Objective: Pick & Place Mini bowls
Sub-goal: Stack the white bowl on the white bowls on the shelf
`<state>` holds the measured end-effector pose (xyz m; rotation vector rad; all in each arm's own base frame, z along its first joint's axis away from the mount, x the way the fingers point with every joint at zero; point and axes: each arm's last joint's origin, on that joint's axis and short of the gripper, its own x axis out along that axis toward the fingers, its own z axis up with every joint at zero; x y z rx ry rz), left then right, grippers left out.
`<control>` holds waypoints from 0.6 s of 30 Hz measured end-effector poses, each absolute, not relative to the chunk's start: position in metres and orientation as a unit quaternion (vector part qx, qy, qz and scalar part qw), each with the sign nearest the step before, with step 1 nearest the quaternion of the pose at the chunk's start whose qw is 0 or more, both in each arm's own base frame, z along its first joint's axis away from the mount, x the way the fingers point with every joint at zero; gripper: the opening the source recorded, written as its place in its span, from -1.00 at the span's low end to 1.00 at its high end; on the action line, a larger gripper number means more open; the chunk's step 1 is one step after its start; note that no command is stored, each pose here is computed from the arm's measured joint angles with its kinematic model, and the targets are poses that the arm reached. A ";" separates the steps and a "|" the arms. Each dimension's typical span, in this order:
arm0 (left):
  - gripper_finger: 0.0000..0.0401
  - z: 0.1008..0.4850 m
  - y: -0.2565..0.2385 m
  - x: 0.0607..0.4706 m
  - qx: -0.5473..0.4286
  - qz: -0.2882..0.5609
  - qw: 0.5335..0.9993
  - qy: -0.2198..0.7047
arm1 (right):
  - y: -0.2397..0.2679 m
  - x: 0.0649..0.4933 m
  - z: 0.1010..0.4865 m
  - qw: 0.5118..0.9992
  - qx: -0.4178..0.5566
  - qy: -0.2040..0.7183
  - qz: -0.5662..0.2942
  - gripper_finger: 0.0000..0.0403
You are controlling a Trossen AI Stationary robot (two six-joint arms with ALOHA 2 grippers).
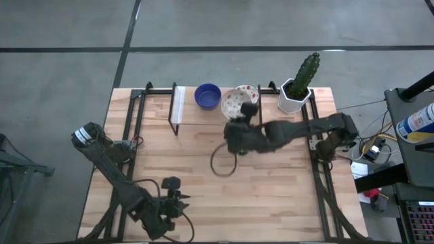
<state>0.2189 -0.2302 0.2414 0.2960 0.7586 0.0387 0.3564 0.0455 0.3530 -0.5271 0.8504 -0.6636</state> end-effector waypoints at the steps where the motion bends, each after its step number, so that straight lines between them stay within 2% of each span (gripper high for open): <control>1: -0.35 0.239 -0.231 0.219 0.143 0.016 0.920 0.363 | 0.037 0.355 0.355 0.828 -0.232 0.404 -0.312 -0.96; 7: -0.35 0.235 -0.229 0.218 0.124 -0.007 0.938 0.324 | -0.005 0.349 0.361 0.828 -0.176 0.429 -0.314 -0.96; 11: -0.35 0.237 -0.223 0.212 0.094 -0.052 0.952 0.285 | -0.028 0.346 0.362 0.833 -0.138 0.445 -0.299 -0.96; 18: -0.35 0.241 -0.205 0.194 0.038 -0.112 0.971 0.208 | -0.057 0.341 0.360 0.818 -0.129 0.465 -0.314 -0.96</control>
